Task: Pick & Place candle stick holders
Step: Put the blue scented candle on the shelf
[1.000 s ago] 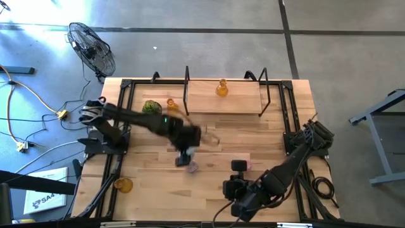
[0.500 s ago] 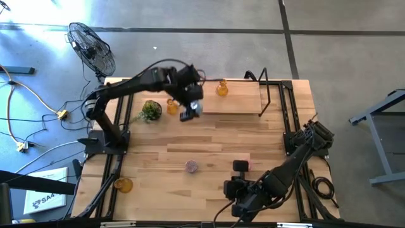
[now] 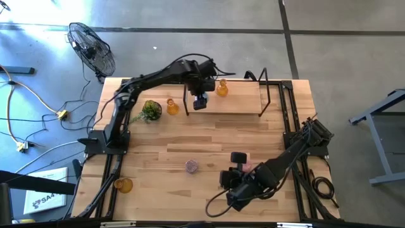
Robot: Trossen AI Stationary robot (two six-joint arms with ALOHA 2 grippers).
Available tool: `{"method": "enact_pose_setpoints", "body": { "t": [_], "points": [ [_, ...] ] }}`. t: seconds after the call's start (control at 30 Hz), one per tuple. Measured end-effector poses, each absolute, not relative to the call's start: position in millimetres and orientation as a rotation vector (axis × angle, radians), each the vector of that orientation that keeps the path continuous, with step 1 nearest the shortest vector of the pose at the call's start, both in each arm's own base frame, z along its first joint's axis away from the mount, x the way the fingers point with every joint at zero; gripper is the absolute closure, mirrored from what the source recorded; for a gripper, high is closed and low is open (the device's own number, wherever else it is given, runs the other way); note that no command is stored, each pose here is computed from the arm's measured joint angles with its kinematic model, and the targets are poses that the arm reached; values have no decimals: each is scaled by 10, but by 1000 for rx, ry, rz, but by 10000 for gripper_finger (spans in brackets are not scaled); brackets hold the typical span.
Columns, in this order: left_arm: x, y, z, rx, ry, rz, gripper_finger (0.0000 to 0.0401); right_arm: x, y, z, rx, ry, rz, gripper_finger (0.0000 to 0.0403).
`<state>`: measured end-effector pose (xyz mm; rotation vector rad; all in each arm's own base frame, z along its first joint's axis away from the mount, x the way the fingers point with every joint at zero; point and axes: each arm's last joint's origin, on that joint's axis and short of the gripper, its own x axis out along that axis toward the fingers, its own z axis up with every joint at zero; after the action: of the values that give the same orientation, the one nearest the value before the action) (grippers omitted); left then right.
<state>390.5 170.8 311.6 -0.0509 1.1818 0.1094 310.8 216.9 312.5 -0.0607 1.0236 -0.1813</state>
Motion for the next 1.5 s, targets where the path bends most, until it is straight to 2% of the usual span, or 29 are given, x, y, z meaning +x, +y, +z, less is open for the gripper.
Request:
{"method": "enact_pose_setpoints", "body": {
  "t": [0.57, 0.97, 1.5],
  "points": [
    [4071, 1911, 2708, -56, 1268, 155, 103, 3163, 2103, 3127, -40, 1019, -200, 385],
    [4116, 1969, 2378, -122, 1363, 107, 103, 3168, 2109, 3130, -38, 1013, -195, 385],
    [4072, 2008, 2282, -138, 1431, 92, 103, 3167, 2111, 3129, -34, 1017, -190, 386]
  ]
}}
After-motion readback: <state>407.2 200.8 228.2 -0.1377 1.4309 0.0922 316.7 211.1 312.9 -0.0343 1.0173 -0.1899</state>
